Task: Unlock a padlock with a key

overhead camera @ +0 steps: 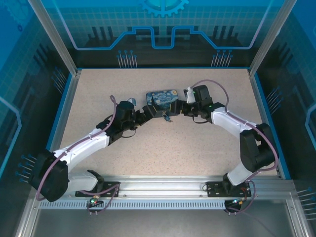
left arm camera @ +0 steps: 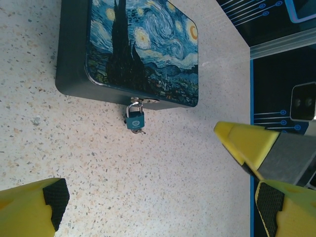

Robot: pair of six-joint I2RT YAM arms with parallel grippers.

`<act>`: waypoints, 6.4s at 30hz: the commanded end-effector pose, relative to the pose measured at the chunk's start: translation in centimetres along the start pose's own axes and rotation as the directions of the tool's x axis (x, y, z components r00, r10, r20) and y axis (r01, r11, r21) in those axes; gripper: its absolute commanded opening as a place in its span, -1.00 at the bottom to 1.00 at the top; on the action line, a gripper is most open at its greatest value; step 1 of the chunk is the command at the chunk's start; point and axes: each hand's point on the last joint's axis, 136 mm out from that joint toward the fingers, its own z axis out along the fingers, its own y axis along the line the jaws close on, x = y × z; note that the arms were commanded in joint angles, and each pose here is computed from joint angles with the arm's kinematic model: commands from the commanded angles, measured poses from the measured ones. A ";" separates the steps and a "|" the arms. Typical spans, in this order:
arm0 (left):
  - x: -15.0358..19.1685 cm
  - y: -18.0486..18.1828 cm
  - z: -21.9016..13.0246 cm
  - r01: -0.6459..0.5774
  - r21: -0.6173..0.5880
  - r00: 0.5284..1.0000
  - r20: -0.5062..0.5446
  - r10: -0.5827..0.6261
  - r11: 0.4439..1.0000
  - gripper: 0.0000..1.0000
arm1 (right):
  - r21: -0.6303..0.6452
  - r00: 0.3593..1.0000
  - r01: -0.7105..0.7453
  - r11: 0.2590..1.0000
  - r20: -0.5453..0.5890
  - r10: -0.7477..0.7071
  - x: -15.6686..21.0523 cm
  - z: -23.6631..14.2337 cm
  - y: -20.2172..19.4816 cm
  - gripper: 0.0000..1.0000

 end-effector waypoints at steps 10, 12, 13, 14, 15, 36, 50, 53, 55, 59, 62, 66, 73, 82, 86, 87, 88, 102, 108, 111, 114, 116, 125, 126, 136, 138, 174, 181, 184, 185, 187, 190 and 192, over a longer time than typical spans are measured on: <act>-1.0 0.6 1.0 0.022 -0.008 1.000 -0.020 -0.023 1.000 0.98 | 0.009 0.987 0.129 0.992 -0.099 -0.127 4.2 5.0 -1.6 0.22; -1.3 0.7 1.1 0.031 -0.008 0.999 -0.020 -0.031 0.999 0.97 | 0.004 0.985 0.142 0.990 -0.101 -0.141 4.2 5.7 -1.8 0.18; -1.3 0.8 1.1 0.032 -0.008 0.999 -0.024 -0.032 0.999 0.98 | -0.001 0.985 0.145 0.989 -0.099 -0.144 4.0 6.0 -1.7 0.17; -1.4 0.9 1.2 0.035 -0.010 0.999 -0.027 -0.035 0.999 0.98 | -0.004 0.984 0.151 0.988 -0.099 -0.151 4.0 6.3 -1.8 0.17; -1.4 0.9 1.2 0.036 -0.010 0.999 -0.029 -0.036 0.999 0.98 | -0.006 0.983 0.155 0.988 -0.100 -0.155 3.9 6.6 -1.9 0.17; -1.6 1.5 2.2 0.055 -0.024 0.997 -0.045 -0.056 0.998 0.98 | -0.120 0.975 0.159 0.980 -0.139 -0.175 4.2 9.4 -1.1 0.10; -1.5 1.6 2.8 0.069 -0.017 0.996 -0.049 -0.069 0.997 0.98 | -0.071 0.976 0.129 0.989 -0.168 -0.139 5.5 9.8 -2.7 -0.14; -1.5 1.5 2.8 0.068 -0.015 0.996 -0.049 -0.069 0.998 0.98 | -0.060 0.975 0.127 0.990 -0.175 -0.135 5.7 10.0 -3.0 -0.15; -1.6 1.5 2.8 0.068 -0.014 0.996 -0.049 -0.068 0.998 0.98 | -0.052 0.974 0.125 0.991 -0.182 -0.132 5.9 10.1 -3.2 -0.16; -1.6 1.4 3.1 0.070 -0.011 0.996 -0.052 -0.071 0.997 0.98 | -0.034 0.972 0.126 0.991 -0.194 -0.130 6.1 10.4 -3.7 -0.20; -1.6 1.4 3.4 0.072 -0.009 0.996 -0.055 -0.072 0.997 0.98 | -0.020 0.971 0.131 0.991 -0.201 -0.132 6.4 10.5 -4.0 -0.24; -1.6 1.3 3.6 0.075 -0.006 0.996 -0.058 -0.075 0.997 0.98 | -0.010 0.970 0.129 0.992 -0.207 -0.128 6.5 10.6 -4.3 -0.30; -1.7 1.2 3.8 0.078 -0.005 0.995 -0.058 -0.078 0.997 0.98 | -0.006 0.970 0.124 0.992 -0.210 -0.122 6.6 10.6 -4.4 -0.52; -2.1 1.2 3.7 0.060 -0.015 0.997 -0.043 -0.060 0.998 0.98 | 0.016 0.971 0.123 0.992 -0.209 -0.117 6.3 9.8 -4.3 -0.74; -2.7 1.5 3.6 0.016 -0.060 1.000 -0.024 -0.017 0.998 0.98 | 0.049 0.973 0.107 0.993 -0.210 -0.095 6.1 9.3 -4.4 -0.92; -3.0 1.6 3.5 0.002 -0.080 1.000 -0.017 -0.004 0.997 0.98 | 0.054 0.973 0.102 0.993 -0.212 -0.089 6.1 9.2 -4.4 -0.96; -3.4 1.8 3.4 -0.014 -0.104 1.000 -0.007 0.013 0.994 0.98 | 0.061 0.974 0.093 0.994 -0.214 -0.078 6.1 9.1 -4.4 -0.99; -7.4 4.2 5.6 -0.245 -0.392 0.965 -0.010 0.262 0.887 0.98 | 0.123 0.970 -0.012 0.992 -0.241 0.041 6.4 8.1 -4.2 -1.00; -8.0 5.1 8.2 -0.302 -0.449 0.950 -0.063 0.307 0.841 0.98 | 0.135 0.967 -0.016 0.991 -0.252 0.050 6.6 7.9 -4.3 -1.00; -7.9 5.8 9.1 -0.320 -0.469 0.944 -0.089 0.316 0.823 0.98 | 0.127 0.966 -0.027 0.992 -0.251 0.059 6.4 7.9 -4.1 -1.00; -7.4 6.6 9.7 -0.334 -0.481 0.941 -0.117 0.318 0.811 0.98 | 0.115 0.965 -0.044 0.992 -0.253 0.072 6.4 7.7 -3.8 -1.00; -6.9 7.0 9.8 -0.345 -0.486 0.937 -0.137 0.320 0.803 0.98 | 0.108 0.964 -0.061 0.992 -0.251 0.087 6.3 7.6 -3.7 -1.00; -4.2 8.7 10.2 -0.349 -0.498 0.937 -0.191 0.292 0.794 0.98 | 0.051 0.955 -0.175 0.983 -0.233 0.182 5.5 7.2 -2.9 -1.00; -4.0 8.8 10.2 -0.347 -0.498 0.938 -0.194 0.288 0.795 0.98 | 0.047 0.954 -0.186 0.981 -0.232 0.192 5.4 7.3 -2.9 -1.00; -2.3 9.9 10.1 -0.313 -0.502 0.949 -0.210 0.237 0.806 0.98 | 0.010 0.913 -0.352 0.936 -0.214 0.346 5.9 7.8 -4.3 -1.00; -2.2 10.0 10.1 -0.308 -0.503 0.950 -0.210 0.232 0.808 0.98 | 0.010 0.910 -0.364 0.931 -0.211 0.357 6.2 7.8 -4.6 -1.00; 0.8 11.1 10.0 -0.246 -0.460 0.955 -0.265 0.132 0.853 0.90 | -0.187 0.870 -0.488 0.853 -0.020 0.493 4.5 9.2 -6.4 -1.00; 1.3 11.6 10.0 -0.243 -0.464 0.954 -0.275 0.122 0.852 0.88 | -0.215 0.861 -0.491 0.844 0.027 0.507 3.2 8.6 -6.7 -1.00; 1.4 11.7 10.0 -0.244 -0.466 0.953 -0.277 0.121 0.851 0.87 | -0.227 0.857 -0.491 0.841 0.047 0.513 2.5 8.1 -7.0 -1.00; 1.3 11.7 10.0 -0.243 -0.466 0.954 -0.276 0.121 0.851 0.87 | -0.232 0.856 -0.491 0.840 0.053 0.514 2.2 7.9 -7.1 -1.00; 1.4 11.8 9.9 -0.243 -0.465 0.953 -0.277 0.121 0.851 0.87 | -0.238 0.854 -0.491 0.838 0.058 0.517 1.7 7.7 -7.2 -1.00; 1.4 11.8 10.0 -0.245 -0.464 0.952 -0.279 0.122 0.851 0.86 | -0.246 0.854 -0.489 0.837 0.059 0.517 1.1 7.6 -7.2 -1.00; 1.5 11.8 10.0 -0.244 -0.465 0.952 -0.280 0.121 0.851 0.86 | -0.248 0.856 -0.487 0.838 0.058 0.514 0.9 7.6 -7.1 -1.00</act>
